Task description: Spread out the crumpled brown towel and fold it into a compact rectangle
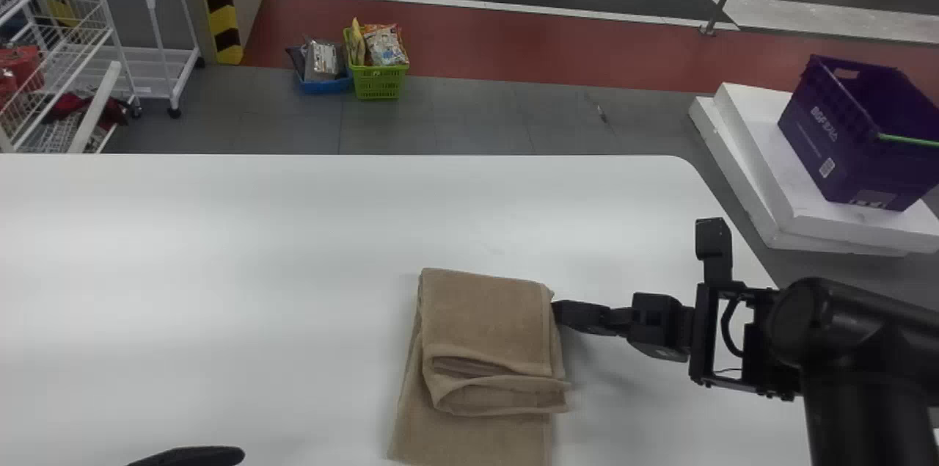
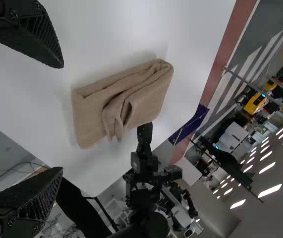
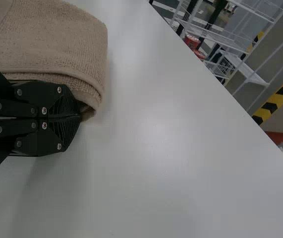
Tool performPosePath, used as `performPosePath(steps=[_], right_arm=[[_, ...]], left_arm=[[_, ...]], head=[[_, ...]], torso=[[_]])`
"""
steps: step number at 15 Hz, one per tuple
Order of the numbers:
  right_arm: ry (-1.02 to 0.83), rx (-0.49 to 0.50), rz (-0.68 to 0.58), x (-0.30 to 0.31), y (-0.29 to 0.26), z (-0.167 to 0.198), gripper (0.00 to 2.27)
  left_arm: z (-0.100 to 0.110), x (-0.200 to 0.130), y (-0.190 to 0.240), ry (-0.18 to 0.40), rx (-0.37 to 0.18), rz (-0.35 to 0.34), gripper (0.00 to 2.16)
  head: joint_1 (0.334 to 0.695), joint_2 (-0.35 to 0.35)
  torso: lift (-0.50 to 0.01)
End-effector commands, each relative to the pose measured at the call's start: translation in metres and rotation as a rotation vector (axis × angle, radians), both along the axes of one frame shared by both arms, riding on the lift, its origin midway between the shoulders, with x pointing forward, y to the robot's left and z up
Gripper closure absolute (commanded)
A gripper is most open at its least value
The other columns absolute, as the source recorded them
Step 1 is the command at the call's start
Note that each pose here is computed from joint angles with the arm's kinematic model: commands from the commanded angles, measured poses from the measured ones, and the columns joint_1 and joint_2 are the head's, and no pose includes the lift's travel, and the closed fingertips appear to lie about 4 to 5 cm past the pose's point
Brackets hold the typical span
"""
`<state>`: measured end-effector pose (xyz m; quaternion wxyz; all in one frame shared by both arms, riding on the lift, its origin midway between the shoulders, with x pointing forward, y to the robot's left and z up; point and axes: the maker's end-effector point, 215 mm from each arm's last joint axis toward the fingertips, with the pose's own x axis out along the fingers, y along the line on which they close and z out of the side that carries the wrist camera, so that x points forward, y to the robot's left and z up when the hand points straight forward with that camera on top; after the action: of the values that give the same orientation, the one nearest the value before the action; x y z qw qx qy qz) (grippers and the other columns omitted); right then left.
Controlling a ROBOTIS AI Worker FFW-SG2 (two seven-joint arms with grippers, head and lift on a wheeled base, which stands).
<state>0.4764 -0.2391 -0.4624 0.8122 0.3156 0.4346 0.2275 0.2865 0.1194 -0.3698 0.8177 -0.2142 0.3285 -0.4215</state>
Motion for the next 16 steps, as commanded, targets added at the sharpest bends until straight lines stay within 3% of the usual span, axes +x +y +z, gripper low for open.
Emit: performPosePath(steps=[1, 8, 16], right_arm=[[-0.014, 0.023, 0.012, -0.001, 0.009, 0.012, 1.41], [-0.014, 0.025, 0.027, -0.004, 0.017, 0.022, 1.41], [-0.144, 0.044, 0.060, 0.035, 0.048, 0.036, 1.41]], left_arm=[[0.000, 0.003, 0.001, -0.006, 0.000, 0.001, 0.08], [-0.003, 0.012, 0.003, -0.009, -0.002, 0.008, 0.08], [-0.005, 0.013, 0.004, -0.005, -0.005, 0.010, 0.08]], head=[[0.695, -0.181], [0.695, -0.151], [0.695, -0.116]], torso=[[-0.127], [-0.127], [-0.127]])
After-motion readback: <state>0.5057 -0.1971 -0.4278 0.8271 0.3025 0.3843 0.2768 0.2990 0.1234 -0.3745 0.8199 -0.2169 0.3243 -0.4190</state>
